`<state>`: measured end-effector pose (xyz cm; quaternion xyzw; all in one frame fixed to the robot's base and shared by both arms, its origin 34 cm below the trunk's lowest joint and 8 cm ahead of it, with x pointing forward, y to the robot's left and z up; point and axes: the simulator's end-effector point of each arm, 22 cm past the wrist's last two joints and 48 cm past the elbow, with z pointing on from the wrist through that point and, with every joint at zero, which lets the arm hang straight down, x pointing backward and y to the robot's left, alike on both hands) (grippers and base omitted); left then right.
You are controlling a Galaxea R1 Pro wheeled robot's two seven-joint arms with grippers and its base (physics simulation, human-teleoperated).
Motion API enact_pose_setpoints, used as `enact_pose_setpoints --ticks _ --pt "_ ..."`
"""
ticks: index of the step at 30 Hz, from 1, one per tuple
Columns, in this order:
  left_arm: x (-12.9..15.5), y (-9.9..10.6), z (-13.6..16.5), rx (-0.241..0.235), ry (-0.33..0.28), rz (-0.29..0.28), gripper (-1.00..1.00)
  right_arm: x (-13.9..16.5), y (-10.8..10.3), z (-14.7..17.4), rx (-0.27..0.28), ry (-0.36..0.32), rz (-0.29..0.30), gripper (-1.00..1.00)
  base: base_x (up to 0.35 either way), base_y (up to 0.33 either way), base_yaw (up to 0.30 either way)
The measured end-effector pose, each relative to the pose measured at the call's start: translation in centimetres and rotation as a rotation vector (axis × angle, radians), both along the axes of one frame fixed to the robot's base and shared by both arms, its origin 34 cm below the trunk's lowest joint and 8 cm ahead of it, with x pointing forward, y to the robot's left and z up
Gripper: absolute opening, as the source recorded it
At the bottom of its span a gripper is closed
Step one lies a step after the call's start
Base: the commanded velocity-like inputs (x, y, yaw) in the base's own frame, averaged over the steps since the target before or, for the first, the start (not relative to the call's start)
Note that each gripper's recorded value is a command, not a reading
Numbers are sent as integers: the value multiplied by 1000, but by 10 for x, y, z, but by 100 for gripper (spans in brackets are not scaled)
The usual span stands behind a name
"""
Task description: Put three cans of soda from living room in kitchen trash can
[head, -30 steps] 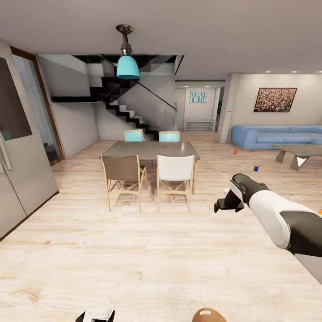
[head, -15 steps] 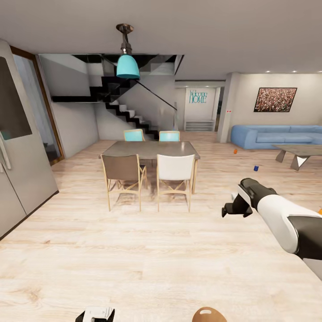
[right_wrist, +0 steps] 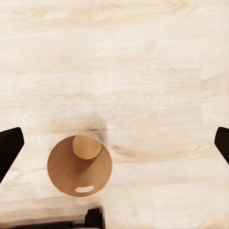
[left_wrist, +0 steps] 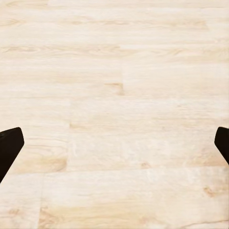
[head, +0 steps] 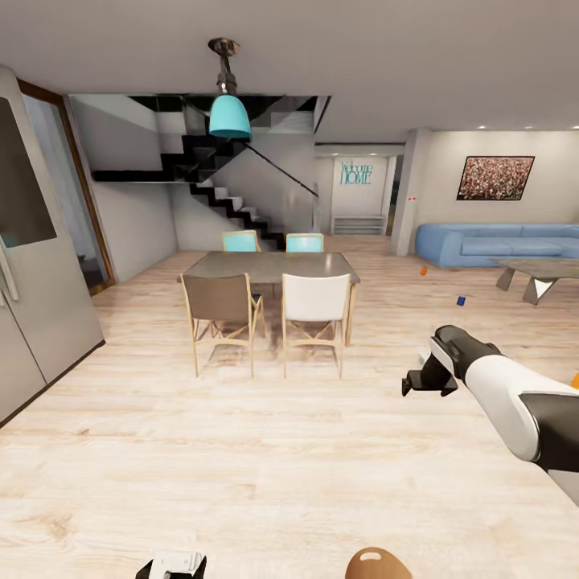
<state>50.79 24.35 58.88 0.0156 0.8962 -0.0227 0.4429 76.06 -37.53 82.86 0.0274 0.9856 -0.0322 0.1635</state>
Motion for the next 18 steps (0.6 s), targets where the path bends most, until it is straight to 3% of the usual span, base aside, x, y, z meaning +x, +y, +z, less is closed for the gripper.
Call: enact_pose_setpoints --ticks 18 --pt "-3 -1 -34 0 1 -1 100 -5 0 -36 0 2 1 100 0 0 0"
